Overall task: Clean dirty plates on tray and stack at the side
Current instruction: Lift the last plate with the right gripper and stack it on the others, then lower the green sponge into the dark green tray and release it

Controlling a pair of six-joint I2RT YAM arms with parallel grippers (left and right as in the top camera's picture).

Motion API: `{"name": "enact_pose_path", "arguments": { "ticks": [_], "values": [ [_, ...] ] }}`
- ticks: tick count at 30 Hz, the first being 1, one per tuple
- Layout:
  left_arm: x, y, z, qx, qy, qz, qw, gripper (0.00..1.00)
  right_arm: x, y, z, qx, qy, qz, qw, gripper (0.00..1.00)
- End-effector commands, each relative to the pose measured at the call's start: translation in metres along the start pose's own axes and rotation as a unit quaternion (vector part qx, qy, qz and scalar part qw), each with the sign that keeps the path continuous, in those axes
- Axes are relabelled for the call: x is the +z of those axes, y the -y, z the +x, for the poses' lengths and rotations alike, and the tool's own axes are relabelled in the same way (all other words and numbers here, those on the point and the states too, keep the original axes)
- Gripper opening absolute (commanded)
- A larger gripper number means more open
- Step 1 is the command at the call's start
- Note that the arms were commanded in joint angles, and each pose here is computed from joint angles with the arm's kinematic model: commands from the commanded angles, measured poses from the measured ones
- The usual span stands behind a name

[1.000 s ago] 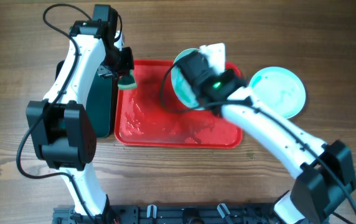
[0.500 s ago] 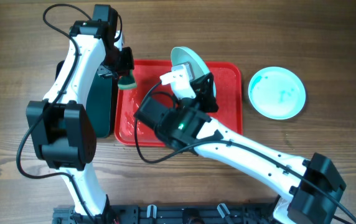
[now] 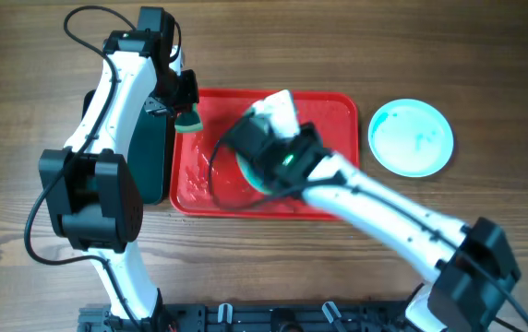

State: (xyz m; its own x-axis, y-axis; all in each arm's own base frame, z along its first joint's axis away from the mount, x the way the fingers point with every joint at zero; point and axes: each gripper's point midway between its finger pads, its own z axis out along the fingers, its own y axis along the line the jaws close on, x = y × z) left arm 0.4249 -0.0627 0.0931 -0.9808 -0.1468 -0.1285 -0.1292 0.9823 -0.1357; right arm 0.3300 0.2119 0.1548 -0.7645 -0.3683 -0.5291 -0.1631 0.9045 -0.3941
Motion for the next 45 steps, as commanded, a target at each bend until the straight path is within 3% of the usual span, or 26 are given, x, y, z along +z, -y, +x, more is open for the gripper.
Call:
{"name": "enact_pose_path", "arguments": {
  "ticks": [1, 4, 7, 9, 11, 17, 24, 25, 26, 27, 31, 35, 39, 42, 45],
  "values": [
    [-0.017, 0.002, -0.006, -0.004, 0.024, 0.000, 1.000, 0.04, 0.020, -0.004, 0.012, 0.065, -0.106, -0.194, 0.973, 0.04],
    [-0.017, 0.002, -0.006, -0.004, 0.024, 0.000, 1.000, 0.04, 0.042, 0.036, 0.013, 0.137, -0.144, -0.258, 0.946, 0.04],
    [-0.017, 0.002, -0.006, -0.004, 0.024, 0.000, 1.000, 0.04, 0.067, 0.096, 0.022, 0.228, -0.165, -0.260, 0.924, 0.04],
    [-0.017, 0.002, -0.006, -0.004, 0.024, 0.000, 1.000, 0.04, 0.083, 0.146, 0.040, 0.279, -0.179, -0.228, 0.915, 0.04],
    [-0.017, 0.002, -0.006, -0.004, 0.024, 0.000, 1.000, 0.04, 0.099, 0.211, 0.076, 0.337, -0.207, -0.141, 0.908, 0.04],
    [-0.017, 0.002, -0.006, -0.004, 0.024, 0.000, 1.000, 0.04, 0.127, 0.261, 0.144, 0.438, -0.232, -0.076, 0.865, 0.04],
    [-0.017, 0.002, -0.006, -0.004, 0.024, 0.000, 1.000, 0.04, 0.147, 0.244, 0.168, 0.446, -0.233, -0.081, 0.860, 0.04],
    [-0.017, 0.002, -0.006, -0.004, 0.024, 0.000, 1.000, 0.04, 0.148, 0.242, 0.170, 0.446, -0.233, -0.081, 0.860, 0.11],
    [-0.017, 0.002, -0.006, -0.004, 0.024, 0.000, 1.000, 0.04, 0.149, 0.241, 0.172, 0.446, -0.233, -0.081, 0.860, 0.25],
    [-0.017, 0.002, -0.006, -0.004, 0.024, 0.000, 1.000, 0.04, 0.149, 0.241, 0.172, 0.446, -0.234, -0.082, 0.860, 0.30],
    [-0.017, 0.003, -0.011, -0.003, 0.034, 0.003, 0.999, 0.04, 0.147, 0.240, 0.166, 0.449, -0.228, -0.092, 0.859, 0.35],
    [-0.033, 0.001, -0.019, 0.000, 0.052, 0.000, 0.999, 0.04, 0.123, 0.238, 0.124, 0.419, -0.184, -0.165, 0.874, 0.40],
    [-0.077, -0.024, -0.024, -0.018, 0.077, -0.028, 0.996, 0.04, 0.086, 0.215, 0.066, 0.360, -0.116, -0.230, 0.897, 0.54],
    [-0.100, -0.052, -0.013, 0.002, 0.074, -0.048, 0.996, 0.04, 0.067, 0.172, 0.035, 0.313, -0.096, -0.263, 0.907, 0.54],
    [-0.100, -0.084, 0.008, 0.038, 0.022, -0.077, 0.996, 0.04, 0.055, 0.121, 0.007, 0.278, -0.077, -0.297, 0.910, 0.54]
  ]
}}
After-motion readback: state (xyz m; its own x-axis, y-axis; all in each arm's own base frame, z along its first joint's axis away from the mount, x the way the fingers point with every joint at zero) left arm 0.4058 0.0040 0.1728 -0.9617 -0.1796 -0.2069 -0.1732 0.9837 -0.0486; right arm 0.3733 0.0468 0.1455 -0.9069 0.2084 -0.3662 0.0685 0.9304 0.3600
